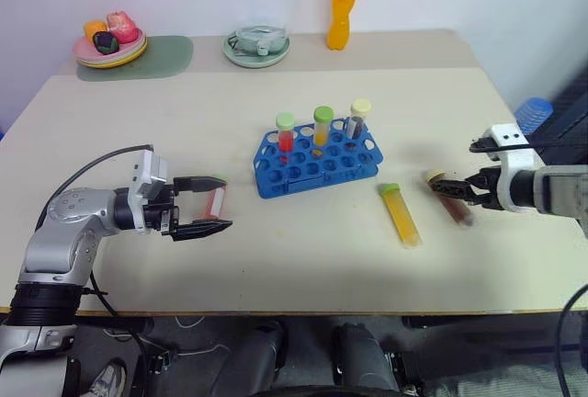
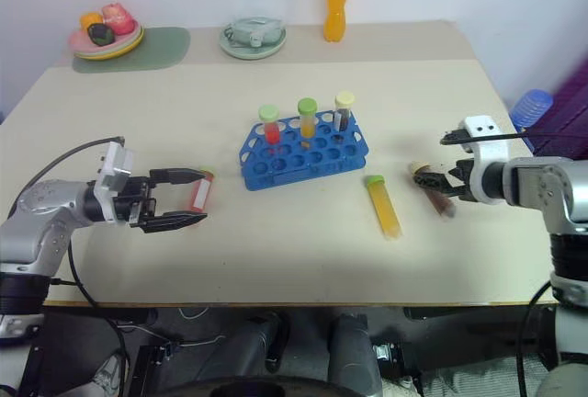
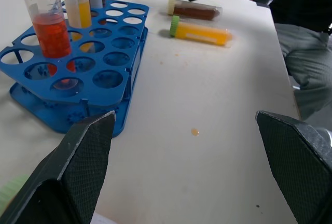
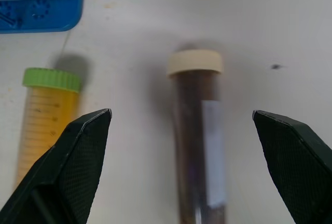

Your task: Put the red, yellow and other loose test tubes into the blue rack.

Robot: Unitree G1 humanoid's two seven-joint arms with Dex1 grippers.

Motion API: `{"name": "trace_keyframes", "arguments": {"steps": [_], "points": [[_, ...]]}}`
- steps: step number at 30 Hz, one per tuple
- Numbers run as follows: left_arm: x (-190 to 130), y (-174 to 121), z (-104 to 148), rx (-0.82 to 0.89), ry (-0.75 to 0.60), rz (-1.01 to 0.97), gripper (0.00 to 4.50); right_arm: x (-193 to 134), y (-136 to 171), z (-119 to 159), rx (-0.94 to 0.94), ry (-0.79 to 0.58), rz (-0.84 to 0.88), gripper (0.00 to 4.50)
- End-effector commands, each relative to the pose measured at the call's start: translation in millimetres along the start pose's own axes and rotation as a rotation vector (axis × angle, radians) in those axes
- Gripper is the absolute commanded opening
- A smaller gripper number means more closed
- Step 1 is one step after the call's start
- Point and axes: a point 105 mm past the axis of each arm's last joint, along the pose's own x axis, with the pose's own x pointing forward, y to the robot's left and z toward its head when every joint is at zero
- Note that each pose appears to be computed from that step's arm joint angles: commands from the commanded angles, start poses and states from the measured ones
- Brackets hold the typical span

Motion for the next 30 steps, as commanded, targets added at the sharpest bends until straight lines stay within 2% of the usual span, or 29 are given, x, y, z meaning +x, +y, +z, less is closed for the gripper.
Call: {"name": "trace_keyframes", "arguments": {"steps": [1,11,14,16,19,20,28,30], "points": [[1,-6,8,0.027,-0.014,-0.015,4.43,1,3,10,0.004,0.021,0.004,4.5],[2,-14,16,-0.021,-0.069,0.005,4.43,20,-6,2,0.006,0.147,-0.028,4.5],[1,-16,15,-0.028,-0.069,0.01,4.5,29,-9,-4,-0.022,0.179,-0.044,3.66],[1,-17,15,-0.03,-0.071,0.015,4.5,32,-9,-5,-0.026,0.184,-0.04,2.75],[0,-19,14,-0.036,-0.069,0.026,4.5,33,-9,-5,-0.062,0.184,-0.038,1.15],[0,-19,13,-0.037,-0.066,0.03,4.5,33,-9,-5,-0.086,0.181,-0.04,0.79],[3,-17,13,-0.039,-0.068,0.04,4.5,31,0,8,-0.267,0.049,0.009,0.75],[3,-17,13,-0.038,-0.071,0.042,4.5,26,14,19,-0.309,-0.053,0.082,0.75]]}}
